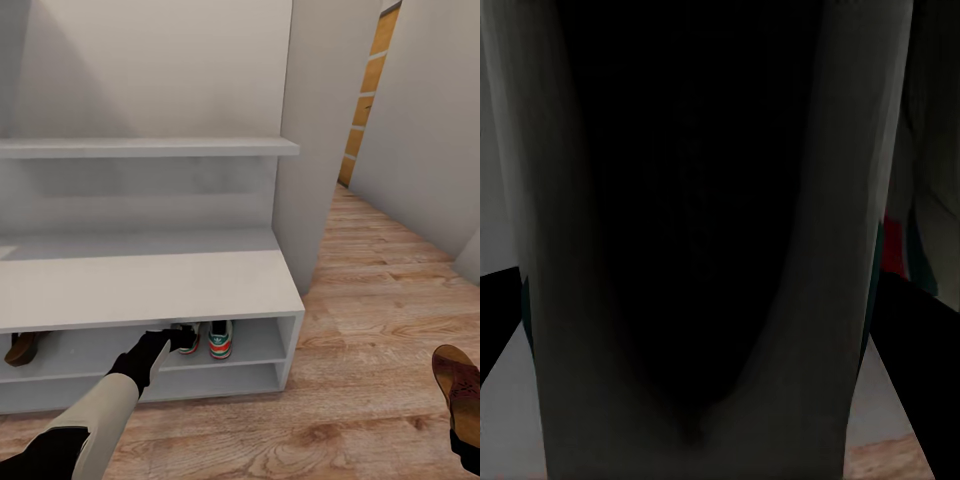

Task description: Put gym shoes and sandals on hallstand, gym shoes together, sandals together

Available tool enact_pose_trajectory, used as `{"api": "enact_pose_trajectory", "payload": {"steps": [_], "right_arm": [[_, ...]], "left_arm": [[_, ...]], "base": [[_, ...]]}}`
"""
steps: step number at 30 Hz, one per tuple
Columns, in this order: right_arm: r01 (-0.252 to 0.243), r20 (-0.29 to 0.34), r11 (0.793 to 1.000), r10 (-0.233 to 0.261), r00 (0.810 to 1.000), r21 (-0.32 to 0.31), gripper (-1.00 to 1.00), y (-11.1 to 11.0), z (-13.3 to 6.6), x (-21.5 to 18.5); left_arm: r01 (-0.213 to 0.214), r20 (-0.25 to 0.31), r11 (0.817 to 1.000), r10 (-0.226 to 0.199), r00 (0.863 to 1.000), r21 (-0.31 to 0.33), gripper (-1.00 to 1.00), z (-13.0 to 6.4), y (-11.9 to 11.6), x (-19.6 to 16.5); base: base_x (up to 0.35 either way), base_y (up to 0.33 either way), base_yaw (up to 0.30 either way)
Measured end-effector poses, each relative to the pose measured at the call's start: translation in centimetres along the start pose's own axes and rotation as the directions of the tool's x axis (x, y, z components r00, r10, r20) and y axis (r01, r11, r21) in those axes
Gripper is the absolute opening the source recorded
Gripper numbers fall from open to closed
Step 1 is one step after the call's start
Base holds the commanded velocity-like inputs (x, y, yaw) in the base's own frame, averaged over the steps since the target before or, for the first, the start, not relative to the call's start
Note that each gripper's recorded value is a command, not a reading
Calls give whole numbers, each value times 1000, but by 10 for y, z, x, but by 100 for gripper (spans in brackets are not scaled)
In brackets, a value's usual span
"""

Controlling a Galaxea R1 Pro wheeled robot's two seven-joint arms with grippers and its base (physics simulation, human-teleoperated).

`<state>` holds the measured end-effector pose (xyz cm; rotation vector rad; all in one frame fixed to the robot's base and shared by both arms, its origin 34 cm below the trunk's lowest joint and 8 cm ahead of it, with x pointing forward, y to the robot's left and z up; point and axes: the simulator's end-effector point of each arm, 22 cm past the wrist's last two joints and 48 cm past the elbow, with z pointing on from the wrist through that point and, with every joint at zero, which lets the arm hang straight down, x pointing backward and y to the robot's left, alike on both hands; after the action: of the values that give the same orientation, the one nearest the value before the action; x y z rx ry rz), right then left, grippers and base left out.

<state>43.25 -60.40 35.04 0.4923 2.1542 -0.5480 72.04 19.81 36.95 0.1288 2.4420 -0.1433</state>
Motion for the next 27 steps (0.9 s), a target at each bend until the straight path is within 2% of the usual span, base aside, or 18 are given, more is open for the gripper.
{"api": "enact_pose_trajectory", "payload": {"steps": [11, 20, 27], "right_arm": [[0, 0, 1000, 0, 1000, 0, -100, 0, 0, 0], [0, -1, 1000, 0, 1000, 0, -100, 0, 0, 0], [1, -1, 1000, -1, 1000, 0, -100, 0, 0, 1]], "left_arm": [[1, -1, 1000, -1, 1000, -3, 100, 0, 3, 1], [1, -2, 1000, -1, 1000, -6, 100, 0, 6, 1], [2, -3, 1000, -2, 1000, -7, 100, 0, 7, 2]], "base": [[-12, 0, 0], [-301, 26, 0], [-310, 162, 0]]}}
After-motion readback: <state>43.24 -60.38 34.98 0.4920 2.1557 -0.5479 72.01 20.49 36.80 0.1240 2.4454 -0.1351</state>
